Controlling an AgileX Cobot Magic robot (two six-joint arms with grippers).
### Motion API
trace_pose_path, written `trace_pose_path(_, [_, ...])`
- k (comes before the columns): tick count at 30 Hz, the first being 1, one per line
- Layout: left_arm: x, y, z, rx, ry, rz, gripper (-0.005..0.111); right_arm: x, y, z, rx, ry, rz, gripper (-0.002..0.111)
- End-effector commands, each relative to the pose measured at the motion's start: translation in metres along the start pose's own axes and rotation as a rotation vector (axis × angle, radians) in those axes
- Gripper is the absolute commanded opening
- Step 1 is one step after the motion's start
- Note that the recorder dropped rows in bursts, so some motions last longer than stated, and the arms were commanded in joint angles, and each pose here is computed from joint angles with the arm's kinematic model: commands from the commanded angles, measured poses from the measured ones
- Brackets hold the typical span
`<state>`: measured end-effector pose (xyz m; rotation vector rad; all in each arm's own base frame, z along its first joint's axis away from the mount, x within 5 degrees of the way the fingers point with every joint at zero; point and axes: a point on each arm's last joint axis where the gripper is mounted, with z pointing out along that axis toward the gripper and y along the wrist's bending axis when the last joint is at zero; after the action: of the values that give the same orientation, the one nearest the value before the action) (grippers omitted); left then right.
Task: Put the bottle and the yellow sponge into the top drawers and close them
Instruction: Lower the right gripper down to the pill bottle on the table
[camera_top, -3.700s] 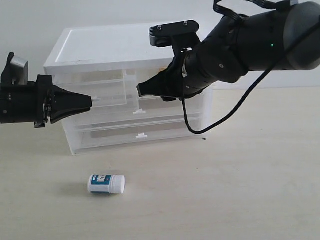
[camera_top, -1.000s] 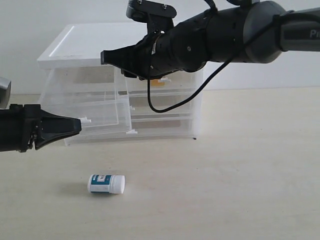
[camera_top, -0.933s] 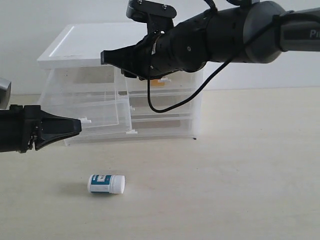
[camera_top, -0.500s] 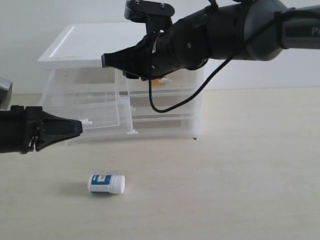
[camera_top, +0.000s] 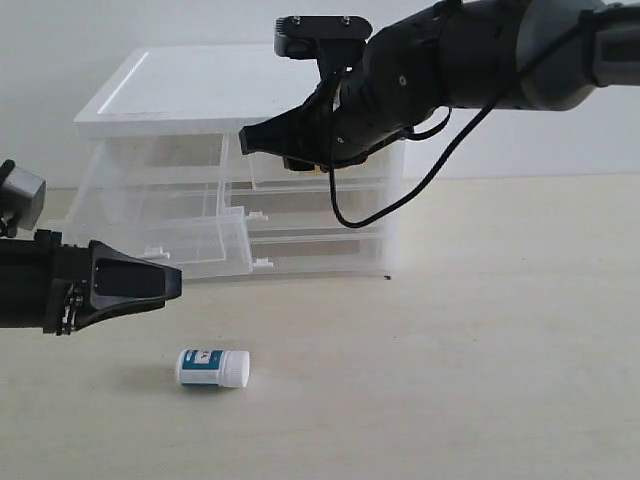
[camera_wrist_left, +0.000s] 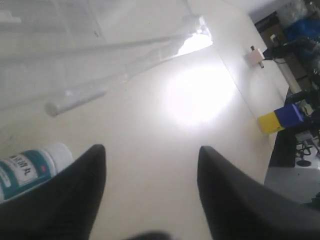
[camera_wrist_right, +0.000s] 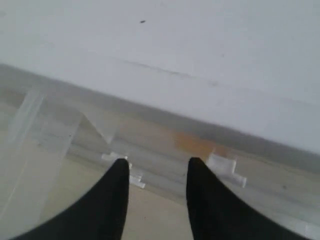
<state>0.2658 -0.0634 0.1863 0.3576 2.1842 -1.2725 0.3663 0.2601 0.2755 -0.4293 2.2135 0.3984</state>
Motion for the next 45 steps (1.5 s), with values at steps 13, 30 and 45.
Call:
trace_pose_path(13, [0.026,0.01,-0.013,-0.081,0.001,-0.035,0.052,0.073,-0.013,-0.079,-0.009,0.135,-0.276,0.034])
trace_pose_path(30, [0.043,0.036,-0.052,-0.199,-0.214,-0.167,0.052,0.144,0.055,-0.007,-0.193,0.193,-0.509,0.055])
trace_pose_path(45, [0.042,0.036,-0.052,-0.203,-0.219,-0.164,0.052,0.149,0.068,0.007,-0.24,0.098,-0.56,0.055])
